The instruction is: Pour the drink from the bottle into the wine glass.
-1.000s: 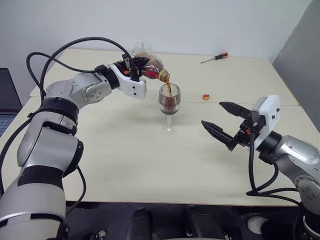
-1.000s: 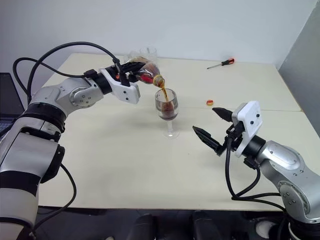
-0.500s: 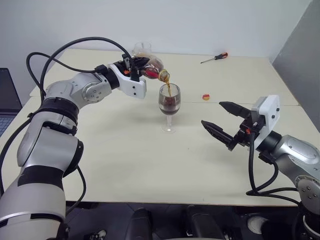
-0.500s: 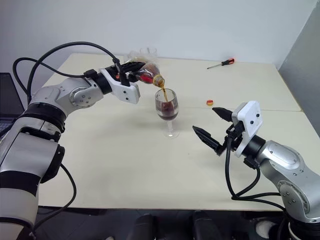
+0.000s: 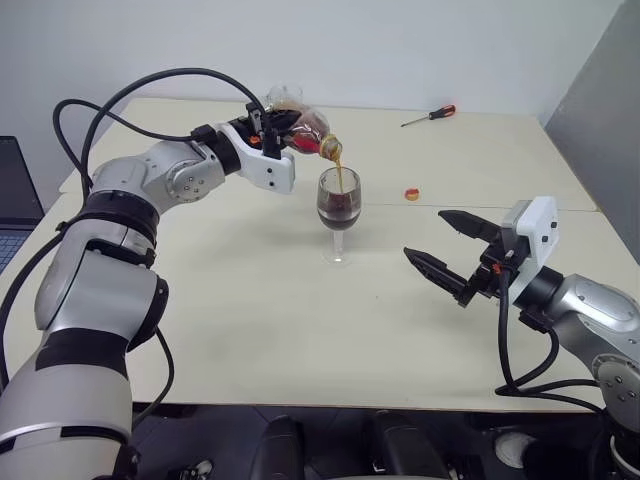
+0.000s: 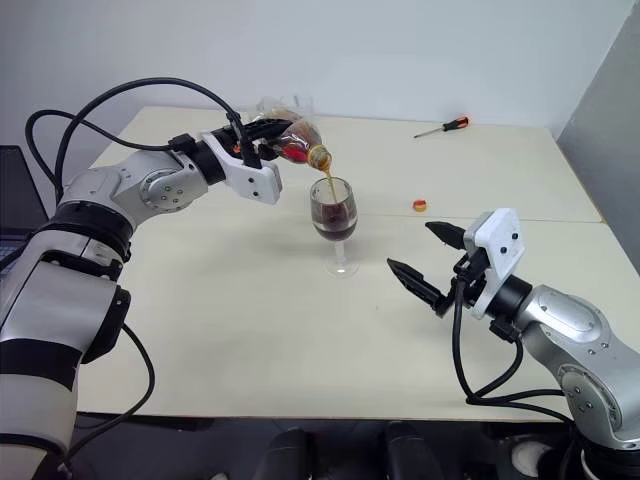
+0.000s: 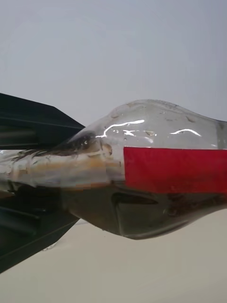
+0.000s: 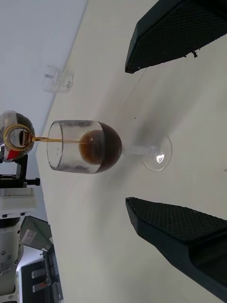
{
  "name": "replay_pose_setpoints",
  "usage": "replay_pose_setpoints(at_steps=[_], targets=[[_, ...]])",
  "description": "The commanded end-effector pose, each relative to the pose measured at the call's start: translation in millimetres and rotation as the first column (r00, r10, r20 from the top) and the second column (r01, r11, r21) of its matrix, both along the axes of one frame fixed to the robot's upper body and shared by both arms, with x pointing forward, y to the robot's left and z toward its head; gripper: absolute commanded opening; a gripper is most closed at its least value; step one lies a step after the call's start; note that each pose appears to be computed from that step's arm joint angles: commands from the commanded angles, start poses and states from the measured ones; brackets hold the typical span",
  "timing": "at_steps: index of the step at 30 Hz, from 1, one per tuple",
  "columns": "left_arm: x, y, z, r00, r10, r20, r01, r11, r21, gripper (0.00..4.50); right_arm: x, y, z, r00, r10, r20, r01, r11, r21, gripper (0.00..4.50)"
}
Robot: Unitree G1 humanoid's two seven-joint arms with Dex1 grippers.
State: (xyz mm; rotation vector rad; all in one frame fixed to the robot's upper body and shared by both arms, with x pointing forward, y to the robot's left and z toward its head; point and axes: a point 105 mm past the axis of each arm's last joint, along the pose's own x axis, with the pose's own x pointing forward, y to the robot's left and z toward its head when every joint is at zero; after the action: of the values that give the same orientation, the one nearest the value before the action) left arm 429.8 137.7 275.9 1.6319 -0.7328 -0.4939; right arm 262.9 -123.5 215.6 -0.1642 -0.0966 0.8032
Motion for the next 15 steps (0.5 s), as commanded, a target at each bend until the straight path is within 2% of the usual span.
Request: replay_pose_setpoints(at_steps=[1, 15], targets=[[-2.5, -1.2, 23.1, 0.998, -0.010, 0.068, 0.012, 1.000, -0.028, 0.74, -1.5, -1.4, 11.7, 0.998, -0.001, 0.055, 0.001, 1.000, -0.001, 4.50], [-2.3, -1.3, 21.2, 0.998, -0.011, 0.055, 0.015, 0.998, -0.056, 0.74, -0.2, -1.6, 11.6, 0.999, 0.001, 0.053, -0.001, 1.000, -0.004, 4.50]])
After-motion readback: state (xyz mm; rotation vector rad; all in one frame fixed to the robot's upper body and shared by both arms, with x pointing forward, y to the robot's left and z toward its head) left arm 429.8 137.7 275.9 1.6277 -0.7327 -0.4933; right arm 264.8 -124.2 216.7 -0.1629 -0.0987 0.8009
